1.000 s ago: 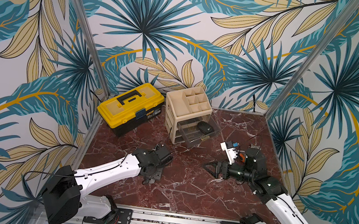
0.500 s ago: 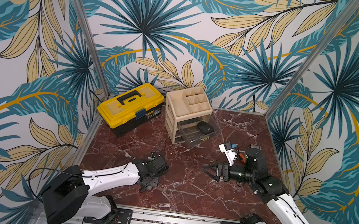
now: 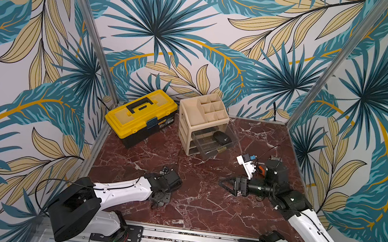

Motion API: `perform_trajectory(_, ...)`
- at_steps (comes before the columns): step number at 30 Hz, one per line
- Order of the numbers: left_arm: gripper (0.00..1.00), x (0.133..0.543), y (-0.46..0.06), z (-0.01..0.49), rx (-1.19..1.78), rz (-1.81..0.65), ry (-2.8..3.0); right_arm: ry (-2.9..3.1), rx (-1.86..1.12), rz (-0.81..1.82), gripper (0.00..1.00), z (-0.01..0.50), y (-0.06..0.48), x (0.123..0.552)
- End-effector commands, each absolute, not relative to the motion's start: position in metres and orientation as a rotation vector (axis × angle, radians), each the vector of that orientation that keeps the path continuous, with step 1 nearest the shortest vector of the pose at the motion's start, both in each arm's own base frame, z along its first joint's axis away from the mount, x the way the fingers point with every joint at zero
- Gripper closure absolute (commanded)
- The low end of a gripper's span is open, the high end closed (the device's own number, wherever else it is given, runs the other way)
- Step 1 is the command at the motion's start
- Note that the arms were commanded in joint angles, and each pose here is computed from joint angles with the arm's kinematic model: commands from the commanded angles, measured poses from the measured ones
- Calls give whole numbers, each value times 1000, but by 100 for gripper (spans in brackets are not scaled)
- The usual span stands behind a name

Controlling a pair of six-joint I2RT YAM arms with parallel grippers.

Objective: Take the mice out of the drawer
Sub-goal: Place the mouse at the center of the board.

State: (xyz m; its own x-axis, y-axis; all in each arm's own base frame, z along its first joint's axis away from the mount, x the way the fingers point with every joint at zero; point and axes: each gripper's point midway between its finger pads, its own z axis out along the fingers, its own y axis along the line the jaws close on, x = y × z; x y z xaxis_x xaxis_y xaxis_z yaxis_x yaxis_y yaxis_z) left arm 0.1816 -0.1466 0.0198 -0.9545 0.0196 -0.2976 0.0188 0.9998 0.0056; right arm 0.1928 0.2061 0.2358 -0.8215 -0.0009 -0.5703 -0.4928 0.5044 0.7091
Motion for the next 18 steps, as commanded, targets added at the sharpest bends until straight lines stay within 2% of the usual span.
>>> perform_trajectory(1, 38, 181, -144, 14, 11, 18, 2839, 2254, -415, 1269, 1, 233, 204, 189)
perform_trajectory(12, 22, 184, -147, 21, 11, 15, 2833, 2262, -355, 1261, 2, 229, 202, 193)
perform_trajectory(18, 16, 206, -167, 80, 54, -62, 2746, 2217, 128, 1157, 8, 207, 177, 236)
